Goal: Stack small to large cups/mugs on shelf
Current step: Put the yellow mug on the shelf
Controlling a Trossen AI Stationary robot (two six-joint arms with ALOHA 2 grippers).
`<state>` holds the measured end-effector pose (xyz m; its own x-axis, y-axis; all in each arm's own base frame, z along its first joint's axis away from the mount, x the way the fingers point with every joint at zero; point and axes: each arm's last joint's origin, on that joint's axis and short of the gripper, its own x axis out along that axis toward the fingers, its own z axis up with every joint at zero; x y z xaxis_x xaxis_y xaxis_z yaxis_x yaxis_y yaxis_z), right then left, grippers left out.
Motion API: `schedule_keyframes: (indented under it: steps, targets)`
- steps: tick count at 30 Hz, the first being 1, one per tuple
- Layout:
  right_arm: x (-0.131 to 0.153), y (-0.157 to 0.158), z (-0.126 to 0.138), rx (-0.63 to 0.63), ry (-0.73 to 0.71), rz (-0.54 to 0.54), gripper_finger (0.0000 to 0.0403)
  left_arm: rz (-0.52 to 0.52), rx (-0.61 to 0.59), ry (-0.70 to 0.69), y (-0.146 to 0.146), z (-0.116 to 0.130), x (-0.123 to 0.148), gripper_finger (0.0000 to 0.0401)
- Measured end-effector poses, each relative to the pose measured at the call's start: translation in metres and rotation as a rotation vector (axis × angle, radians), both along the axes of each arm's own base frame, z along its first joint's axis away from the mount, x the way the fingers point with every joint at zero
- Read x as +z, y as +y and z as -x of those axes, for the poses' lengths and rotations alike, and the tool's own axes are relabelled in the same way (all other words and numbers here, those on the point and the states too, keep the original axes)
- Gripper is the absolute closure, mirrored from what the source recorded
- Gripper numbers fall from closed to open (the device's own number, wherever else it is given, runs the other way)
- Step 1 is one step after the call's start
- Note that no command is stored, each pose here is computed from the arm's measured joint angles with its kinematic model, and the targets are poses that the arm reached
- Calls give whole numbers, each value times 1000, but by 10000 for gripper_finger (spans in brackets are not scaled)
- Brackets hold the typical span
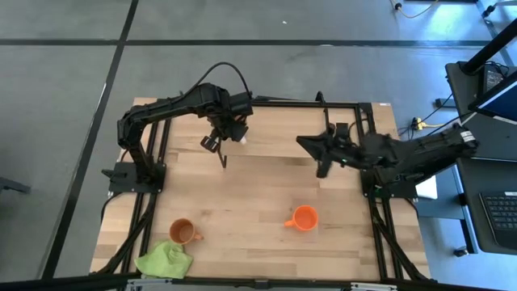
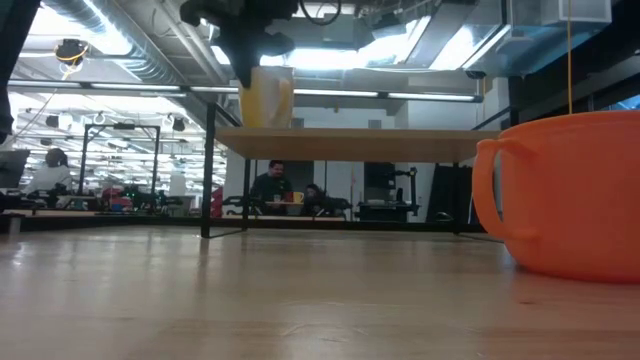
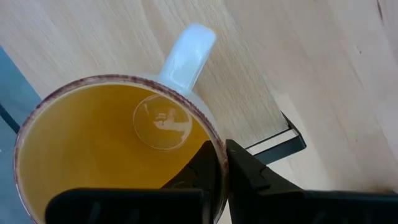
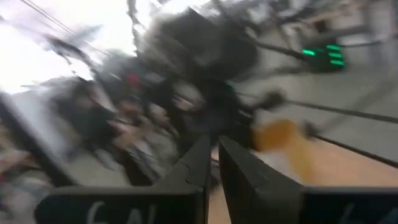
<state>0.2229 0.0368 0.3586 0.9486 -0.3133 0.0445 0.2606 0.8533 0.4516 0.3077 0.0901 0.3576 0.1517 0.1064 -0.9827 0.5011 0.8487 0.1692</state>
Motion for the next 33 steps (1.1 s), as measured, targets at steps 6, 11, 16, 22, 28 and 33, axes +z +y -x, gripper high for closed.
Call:
schedule_keyframes:
  steps: [6,11,16,22,28,33]
  targets:
    - [-19,-29,-15,-50,144,7,368,0,-16,3,-5,-1,0,388]
    - [-18,-51,-28,-8,269,89,377,-17,-25,21,-9,1,2,388]
    - [10,-66,-44,124,388,138,398,-13,-16,24,-7,5,4,388]
    - [39,-76,-61,112,411,174,382,24,-18,8,-9,6,5,387]
    - [37,-78,-70,110,423,138,383,40,-17,-1,-9,5,5,387]
    - [35,-78,-69,105,433,121,389,18,-23,-33,-8,2,6,387]
